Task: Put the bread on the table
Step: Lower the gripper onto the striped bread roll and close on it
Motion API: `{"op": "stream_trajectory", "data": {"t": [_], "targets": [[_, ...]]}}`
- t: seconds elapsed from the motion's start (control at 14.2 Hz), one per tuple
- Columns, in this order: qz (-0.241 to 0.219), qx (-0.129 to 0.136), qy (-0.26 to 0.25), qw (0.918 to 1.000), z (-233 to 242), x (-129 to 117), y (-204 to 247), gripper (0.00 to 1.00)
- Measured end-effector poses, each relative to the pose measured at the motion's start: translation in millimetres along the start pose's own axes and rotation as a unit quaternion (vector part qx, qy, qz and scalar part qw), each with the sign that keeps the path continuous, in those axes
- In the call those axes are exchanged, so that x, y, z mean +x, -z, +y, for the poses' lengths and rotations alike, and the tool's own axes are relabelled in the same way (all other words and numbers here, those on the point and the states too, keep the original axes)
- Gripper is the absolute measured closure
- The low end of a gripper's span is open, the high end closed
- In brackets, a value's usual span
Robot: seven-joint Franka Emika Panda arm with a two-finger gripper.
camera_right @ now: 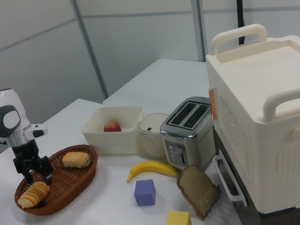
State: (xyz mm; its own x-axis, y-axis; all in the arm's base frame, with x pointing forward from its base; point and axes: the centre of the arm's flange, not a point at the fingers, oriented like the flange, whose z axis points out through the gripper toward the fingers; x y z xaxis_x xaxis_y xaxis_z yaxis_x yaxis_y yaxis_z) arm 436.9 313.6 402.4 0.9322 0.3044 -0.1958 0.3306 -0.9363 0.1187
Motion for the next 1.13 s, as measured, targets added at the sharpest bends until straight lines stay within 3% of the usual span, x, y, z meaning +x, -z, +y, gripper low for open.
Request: {"op": "stream_trajectory", "data": {"t": [0.35,1.13], "targets": [[-0.004,-0.004,0.008,0.9999,-15.1,-8.9,-23.2,0.0],[0.009,-0.008,0.035,0.9993,-55.4,-26.5,-14.9,0.0]]}}
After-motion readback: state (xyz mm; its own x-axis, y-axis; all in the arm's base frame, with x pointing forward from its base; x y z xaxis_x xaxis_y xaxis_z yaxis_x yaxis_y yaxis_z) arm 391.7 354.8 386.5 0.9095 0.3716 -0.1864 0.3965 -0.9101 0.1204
